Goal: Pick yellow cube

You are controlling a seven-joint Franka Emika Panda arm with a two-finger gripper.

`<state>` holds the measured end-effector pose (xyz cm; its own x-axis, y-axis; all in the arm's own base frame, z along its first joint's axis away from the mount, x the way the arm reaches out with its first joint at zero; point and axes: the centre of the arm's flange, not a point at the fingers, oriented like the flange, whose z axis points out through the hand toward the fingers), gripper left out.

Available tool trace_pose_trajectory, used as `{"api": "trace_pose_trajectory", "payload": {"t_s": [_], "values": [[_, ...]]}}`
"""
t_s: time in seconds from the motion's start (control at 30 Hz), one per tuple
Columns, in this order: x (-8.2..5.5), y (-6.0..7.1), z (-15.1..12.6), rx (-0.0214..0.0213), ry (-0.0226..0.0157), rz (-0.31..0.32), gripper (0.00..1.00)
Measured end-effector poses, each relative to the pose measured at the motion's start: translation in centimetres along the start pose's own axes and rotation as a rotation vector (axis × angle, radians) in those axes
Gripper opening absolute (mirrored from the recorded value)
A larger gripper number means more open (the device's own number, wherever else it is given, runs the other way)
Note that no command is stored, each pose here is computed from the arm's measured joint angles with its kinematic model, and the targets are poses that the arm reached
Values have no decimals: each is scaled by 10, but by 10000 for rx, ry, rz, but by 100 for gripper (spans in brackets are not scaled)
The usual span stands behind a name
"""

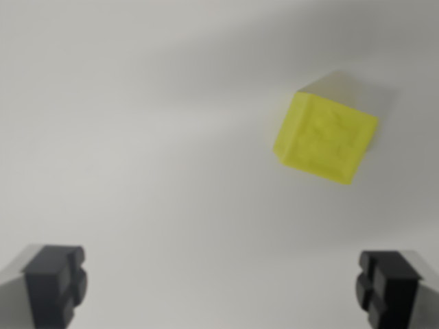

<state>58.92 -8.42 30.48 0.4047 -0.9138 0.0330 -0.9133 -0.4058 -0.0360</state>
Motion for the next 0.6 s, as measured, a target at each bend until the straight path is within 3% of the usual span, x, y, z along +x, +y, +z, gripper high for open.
{"api": "trace_pose_trajectory", "payload": {"t_s": [0.6], "values": [[18,13,46,-134,-86,970,100]]}}
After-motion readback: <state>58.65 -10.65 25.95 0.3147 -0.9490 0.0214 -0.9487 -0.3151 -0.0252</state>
